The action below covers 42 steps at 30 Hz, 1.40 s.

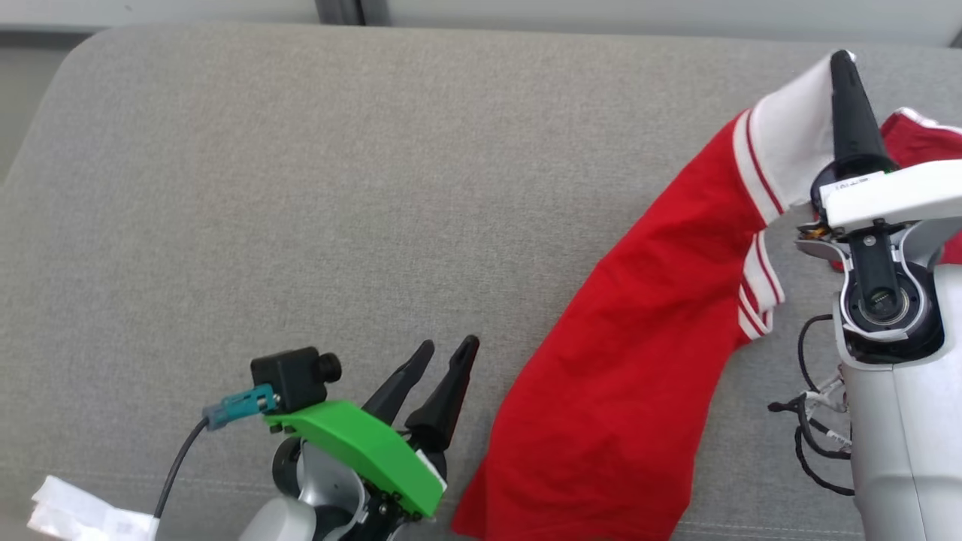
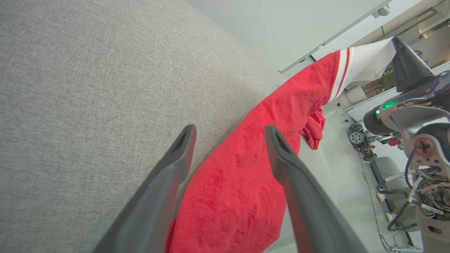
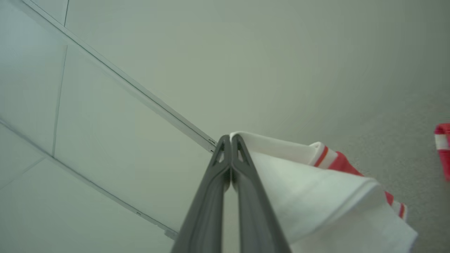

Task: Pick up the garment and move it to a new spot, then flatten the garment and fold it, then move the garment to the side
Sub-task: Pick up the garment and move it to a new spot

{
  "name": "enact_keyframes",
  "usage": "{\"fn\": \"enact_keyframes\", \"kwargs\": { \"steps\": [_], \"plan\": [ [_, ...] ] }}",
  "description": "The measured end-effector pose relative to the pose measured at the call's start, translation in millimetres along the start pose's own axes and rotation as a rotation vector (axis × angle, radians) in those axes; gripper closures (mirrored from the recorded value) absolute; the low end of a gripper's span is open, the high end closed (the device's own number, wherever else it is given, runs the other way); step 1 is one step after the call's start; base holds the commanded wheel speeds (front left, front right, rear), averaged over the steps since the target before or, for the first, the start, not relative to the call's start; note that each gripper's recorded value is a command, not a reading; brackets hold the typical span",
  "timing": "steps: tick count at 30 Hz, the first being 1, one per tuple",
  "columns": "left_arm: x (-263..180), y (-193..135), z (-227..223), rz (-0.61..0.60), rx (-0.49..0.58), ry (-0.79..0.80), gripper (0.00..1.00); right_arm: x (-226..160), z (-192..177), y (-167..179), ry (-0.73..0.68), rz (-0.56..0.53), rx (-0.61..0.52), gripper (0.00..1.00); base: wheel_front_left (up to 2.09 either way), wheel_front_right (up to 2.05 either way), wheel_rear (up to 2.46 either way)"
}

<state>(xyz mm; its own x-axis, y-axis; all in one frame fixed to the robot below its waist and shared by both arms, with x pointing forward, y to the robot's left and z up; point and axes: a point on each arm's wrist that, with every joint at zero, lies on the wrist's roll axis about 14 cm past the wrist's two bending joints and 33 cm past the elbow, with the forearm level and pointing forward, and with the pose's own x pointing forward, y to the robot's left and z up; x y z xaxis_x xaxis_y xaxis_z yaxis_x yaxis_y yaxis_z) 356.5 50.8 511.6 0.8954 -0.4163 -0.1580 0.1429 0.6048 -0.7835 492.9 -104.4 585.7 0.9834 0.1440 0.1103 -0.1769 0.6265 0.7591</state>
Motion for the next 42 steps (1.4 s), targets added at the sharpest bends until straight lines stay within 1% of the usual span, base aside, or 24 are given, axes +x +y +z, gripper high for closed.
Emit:
{"fn": "enact_keyframes", "kwargs": {
  "steps": [2,5,9,12,16,19,23,28,33,42],
  "plan": [
    [3.2,-1.8,1.9,-0.004,-0.003,-0.004,0.00,7.2,-8.1,-19.4,0.010,-0.056,-0.014,1.00,0.00,0.00,0.00],
    [6.0,-4.9,-3.7,-0.011,-0.007,0.023,0.00,21.8,-19.8,-32.6,0.030,-0.094,-0.045,1.00,0.00,0.00,0.00],
    [6.7,-14.9,-28.3,-0.058,-0.002,0.115,0.00,43.3,-34.1,-35.6,0.057,-0.102,-0.078,1.00,0.00,0.00,0.00],
    [4.4,-26.1,-54.3,-0.112,0.004,0.208,0.00,56.0,-45.4,-35.1,0.076,-0.102,-0.064,1.00,0.00,0.00,0.00],
    [0.4,-21.7,-78.6,-0.114,0.007,0.285,0.00,68.7,-66.8,-30.1,0.121,-0.087,-0.053,1.00,0.00,0.00,0.00],
    [-1.2,-17.7,-96.4,-0.114,0.039,0.343,0.00,74.4,-78.0,-30.0,0.146,-0.083,-0.050,1.00,0.00,0.00,0.00],
    [-0.6,-14.3,-112.5,-0.120,0.051,0.400,0.00,80.0,-73.6,-31.6,0.136,-0.085,-0.051,1.00,0.00,0.00,0.00],
    [7.4,-4.5,-120.5,-0.106,0.063,0.426,0.00,86.6,-60.8,-34.4,0.106,-0.087,-0.048,1.00,0.00,0.00,0.00],
    [18.7,10.0,-126.8,-0.083,0.103,0.450,0.00,88.8,-52.6,-45.5,0.089,-0.107,-0.032,1.00,0.00,0.00,0.00],
    [29.8,25.3,-143.3,-0.074,0.104,0.501,0.00,88.5,-40.2,-74.1,0.042,-0.167,0.005,1.00,0.00,0.00,0.00]
  ]
}}
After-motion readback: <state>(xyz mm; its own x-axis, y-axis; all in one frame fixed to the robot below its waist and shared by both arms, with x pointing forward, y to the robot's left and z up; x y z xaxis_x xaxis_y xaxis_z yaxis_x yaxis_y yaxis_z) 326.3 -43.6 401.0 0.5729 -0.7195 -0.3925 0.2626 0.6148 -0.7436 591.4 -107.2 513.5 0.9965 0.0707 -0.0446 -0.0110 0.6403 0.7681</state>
